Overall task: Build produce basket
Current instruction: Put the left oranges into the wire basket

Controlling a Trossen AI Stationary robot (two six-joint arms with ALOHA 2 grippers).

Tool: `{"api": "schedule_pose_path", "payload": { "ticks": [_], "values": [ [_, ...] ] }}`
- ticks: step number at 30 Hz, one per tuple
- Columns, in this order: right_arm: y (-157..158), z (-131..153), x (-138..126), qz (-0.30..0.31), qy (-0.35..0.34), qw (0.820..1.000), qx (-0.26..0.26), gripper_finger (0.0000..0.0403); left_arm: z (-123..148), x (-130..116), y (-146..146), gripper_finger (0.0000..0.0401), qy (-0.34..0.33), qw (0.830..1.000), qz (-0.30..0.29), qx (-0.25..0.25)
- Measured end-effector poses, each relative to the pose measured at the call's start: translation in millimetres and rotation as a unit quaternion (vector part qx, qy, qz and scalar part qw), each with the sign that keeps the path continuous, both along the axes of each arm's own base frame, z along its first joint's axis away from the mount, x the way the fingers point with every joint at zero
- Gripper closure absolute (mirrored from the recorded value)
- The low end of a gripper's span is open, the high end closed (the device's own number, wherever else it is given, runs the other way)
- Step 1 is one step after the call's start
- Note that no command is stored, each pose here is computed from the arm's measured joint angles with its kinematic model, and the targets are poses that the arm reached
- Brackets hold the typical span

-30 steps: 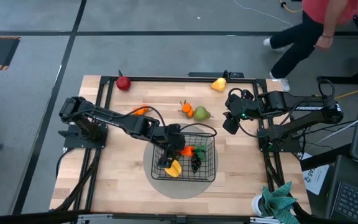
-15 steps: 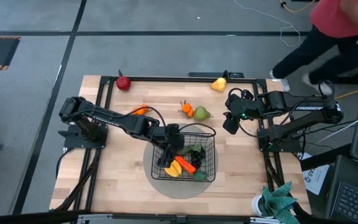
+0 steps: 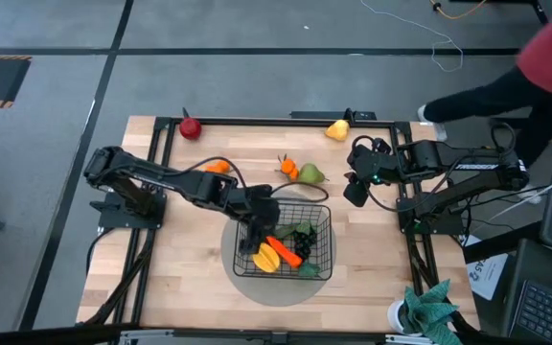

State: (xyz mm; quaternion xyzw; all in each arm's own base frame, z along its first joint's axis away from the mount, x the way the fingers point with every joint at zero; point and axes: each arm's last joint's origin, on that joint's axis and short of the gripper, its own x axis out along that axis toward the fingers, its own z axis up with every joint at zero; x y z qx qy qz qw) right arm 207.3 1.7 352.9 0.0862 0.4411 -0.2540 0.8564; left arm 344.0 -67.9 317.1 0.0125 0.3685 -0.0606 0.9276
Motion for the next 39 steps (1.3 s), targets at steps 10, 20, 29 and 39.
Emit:
{"api": "schedule_pose_path", "payload": {
  "ticks": [10, 20, 29, 39],
  "values": [
    [0, 0, 0, 0.000, 0.000, 1.000, -0.001, 0.0242, 31, -31, 24, 0.0231, -0.019, 0.997, 0.037, 0.063],
    [0, -1, -1, 0.002, 0.007, 1.000, -0.001, 0.0242, 40, -52, 100, 0.0231, 0.017, 0.983, 0.160, 0.091],
    [0, -2, -3, 0.002, 0.022, 1.000, -0.002, 0.0242, 20, -69, 180, 0.0232, 0.106, 0.953, 0.276, 0.062],
    [-17, 0, -5, -0.080, 0.012, 0.995, -0.062, 0.0242, 4, -78, 220, 0.0232, 0.153, 0.932, 0.324, 0.057]
  ]
}}
